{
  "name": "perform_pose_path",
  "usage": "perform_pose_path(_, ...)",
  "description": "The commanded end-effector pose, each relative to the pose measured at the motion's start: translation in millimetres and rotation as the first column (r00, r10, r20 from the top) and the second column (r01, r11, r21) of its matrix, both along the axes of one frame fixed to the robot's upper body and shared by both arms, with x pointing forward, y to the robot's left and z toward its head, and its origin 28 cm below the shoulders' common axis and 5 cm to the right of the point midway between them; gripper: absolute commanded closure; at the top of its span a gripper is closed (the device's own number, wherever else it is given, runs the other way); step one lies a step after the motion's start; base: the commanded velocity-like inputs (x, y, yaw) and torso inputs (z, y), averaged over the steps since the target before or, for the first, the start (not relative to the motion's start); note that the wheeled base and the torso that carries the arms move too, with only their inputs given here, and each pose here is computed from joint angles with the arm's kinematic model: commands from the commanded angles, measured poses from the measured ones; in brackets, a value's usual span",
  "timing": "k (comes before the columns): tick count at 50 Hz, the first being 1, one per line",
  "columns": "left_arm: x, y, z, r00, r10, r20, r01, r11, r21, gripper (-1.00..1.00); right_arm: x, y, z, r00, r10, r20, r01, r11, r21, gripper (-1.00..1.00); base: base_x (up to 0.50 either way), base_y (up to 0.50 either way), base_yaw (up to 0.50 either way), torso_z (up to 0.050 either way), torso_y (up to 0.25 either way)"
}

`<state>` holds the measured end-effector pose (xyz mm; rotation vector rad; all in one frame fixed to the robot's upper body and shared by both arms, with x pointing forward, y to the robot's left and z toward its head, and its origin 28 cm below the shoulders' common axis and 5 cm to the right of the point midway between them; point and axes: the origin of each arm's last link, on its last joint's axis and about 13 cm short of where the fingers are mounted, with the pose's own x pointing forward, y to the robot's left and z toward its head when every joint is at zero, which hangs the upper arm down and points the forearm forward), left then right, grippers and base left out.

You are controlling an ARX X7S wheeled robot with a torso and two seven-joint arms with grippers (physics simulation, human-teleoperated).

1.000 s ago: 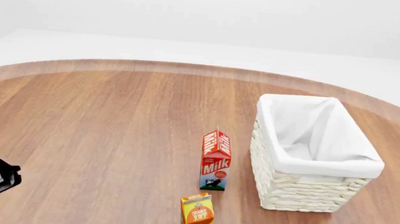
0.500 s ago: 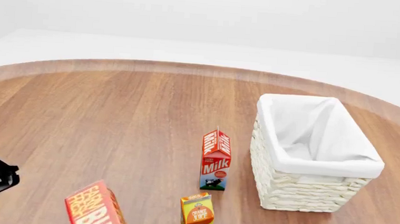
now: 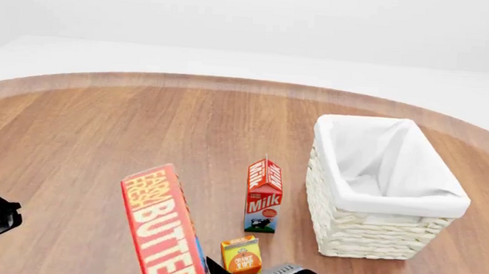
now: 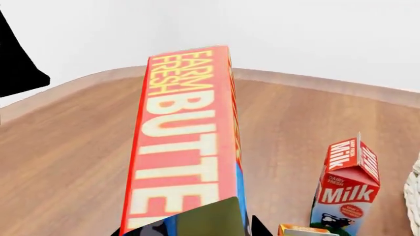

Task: Pick up the cream cheese box and the butter, and put them in the basket.

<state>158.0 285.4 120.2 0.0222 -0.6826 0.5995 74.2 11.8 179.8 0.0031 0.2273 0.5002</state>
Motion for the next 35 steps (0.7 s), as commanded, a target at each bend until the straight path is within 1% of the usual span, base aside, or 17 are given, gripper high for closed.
perform_pose_path(1,-2,1.5,2,1.000,0.013,0.006,-0.013,1.000,0.006,-1.00,10,-12.7,12,0.996,-0.074,0.058,0.069,0.994,0.089,1.00,0.00,0.00,0.00,0.000,0.000)
perform_pose_path(4,-1,1.1,2,1.000,0.011,0.004,-0.011,1.000,0.007,-1.00,10,-14.7,12,0.996,-0.076,0.054,0.071,0.994,0.089,1.00,0.00,0.00,0.00,0.000,0.003)
perform_pose_path(8,-1,1.5,2,1.000,0.013,0.005,-0.013,1.000,0.007,-1.00,18,-28.2,14,0.991,-0.125,0.038,0.121,0.989,0.089,1.00,0.00,0.00,0.00,0.003,0.000)
perform_pose_path(13,-1,1.6,3,1.000,0.016,0.006,-0.016,1.000,0.009,-1.00,21,-38.7,15,0.987,-0.156,0.043,0.152,0.985,0.080,1.00,0.00,0.00,0.00,0.000,0.000)
perform_pose_path(15,-2,1.6,3,1.000,0.017,0.005,-0.017,1.000,0.011,-1.00,26,-46.1,17,0.980,-0.192,0.057,0.188,0.980,0.071,1.00,0.00,0.00,0.00,0.000,0.005)
perform_pose_path(21,-2,2.2,3,1.000,0.020,0.006,-0.020,1.000,0.012,-1.00,31,-57.7,20,0.969,-0.235,0.071,0.231,0.971,0.054,1.00,0.00,0.00,0.00,0.000,0.000)
perform_pose_path(22,-3,2.2,4,1.000,0.020,0.008,-0.020,1.000,0.013,-1.00,33,-63.3,22,0.960,-0.268,0.079,0.264,0.963,0.054,1.00,0.00,0.00,0.00,0.000,0.000)
perform_pose_path(35,-4,2.4,5,1.000,0.022,0.011,-0.023,1.000,0.014,-1.00,42,-88.8,37,0.922,-0.363,0.136,0.361,0.932,0.038,1.00,0.00,0.00,0.00,0.001,0.001)
